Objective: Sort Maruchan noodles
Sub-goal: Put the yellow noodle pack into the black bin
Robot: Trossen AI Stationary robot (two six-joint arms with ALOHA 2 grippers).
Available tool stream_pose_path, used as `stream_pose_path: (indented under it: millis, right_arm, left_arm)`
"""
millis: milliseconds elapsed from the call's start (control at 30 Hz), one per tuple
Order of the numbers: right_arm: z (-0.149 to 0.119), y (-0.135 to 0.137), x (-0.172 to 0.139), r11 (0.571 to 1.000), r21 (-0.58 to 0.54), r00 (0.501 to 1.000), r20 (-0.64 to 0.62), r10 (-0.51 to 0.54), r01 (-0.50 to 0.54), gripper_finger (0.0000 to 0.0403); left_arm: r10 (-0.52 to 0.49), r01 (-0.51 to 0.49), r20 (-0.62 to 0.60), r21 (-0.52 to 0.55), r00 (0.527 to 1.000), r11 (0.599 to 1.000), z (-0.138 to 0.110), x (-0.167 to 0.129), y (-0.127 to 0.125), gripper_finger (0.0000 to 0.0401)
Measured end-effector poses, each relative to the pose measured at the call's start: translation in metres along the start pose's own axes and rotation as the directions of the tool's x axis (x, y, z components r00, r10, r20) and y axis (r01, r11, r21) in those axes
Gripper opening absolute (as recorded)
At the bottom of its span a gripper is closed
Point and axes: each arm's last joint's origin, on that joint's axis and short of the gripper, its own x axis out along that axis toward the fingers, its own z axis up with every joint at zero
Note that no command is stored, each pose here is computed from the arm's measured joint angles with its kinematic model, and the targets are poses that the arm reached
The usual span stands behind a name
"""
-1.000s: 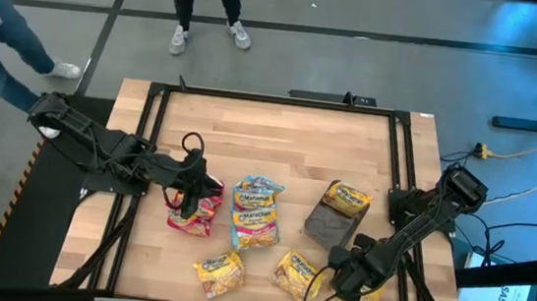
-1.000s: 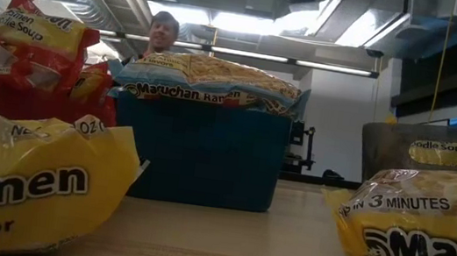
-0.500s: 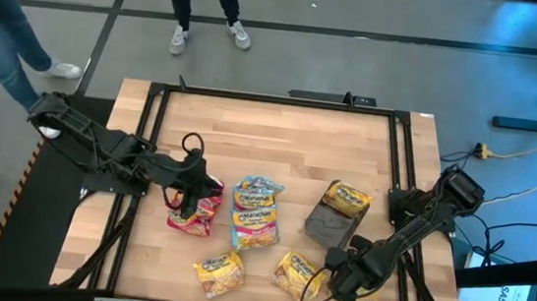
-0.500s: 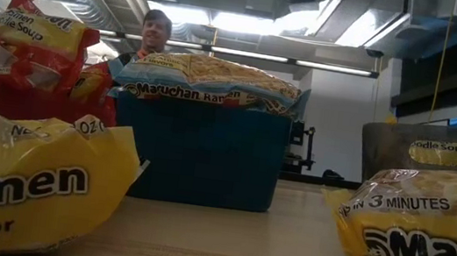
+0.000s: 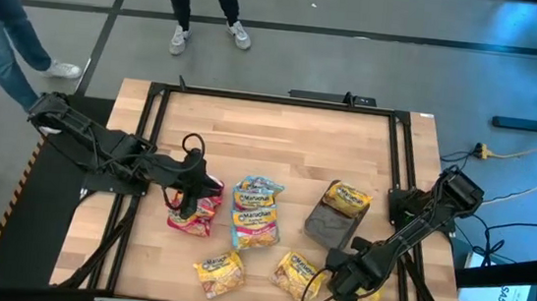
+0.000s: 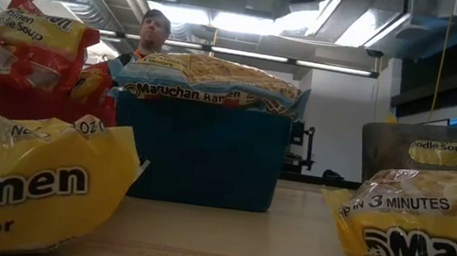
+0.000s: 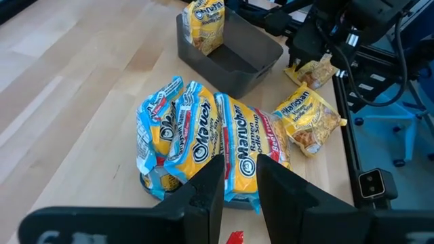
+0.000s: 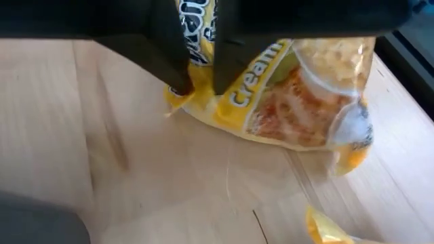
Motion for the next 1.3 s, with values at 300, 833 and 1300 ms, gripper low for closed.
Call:
stream_pose_path:
  millis: [300, 833, 1300]
  right_arm:
    - [-0.001, -0.001, 0.000, 1.000, -0.002, 1.000, -0.016, -0.006, 0.006, 0.0007]
    - [-0.004, 0.006, -0.045, 0.996, -0.003, 0.995, -0.043, -0.089, 0.089, 0.0001]
    - [-0.008, 0.004, -0.098, 0.960, 0.062, 0.962, -0.008, -0.275, 0.274, 0.0000]
  left_arm:
    - [0.000, 0.000, 0.001, -0.002, 1.000, 1.000, 0.000, 0.000, 0.000, 0.0080]
    - [0.006, -0.006, 0.005, -0.001, 1.000, 1.000, 0.000, 0.000, 0.000, 0.0080]
    - [0.006, -0.006, 0.005, 0.000, 1.000, 1.000, 0.000, 0.000, 0.000, 0.0080]
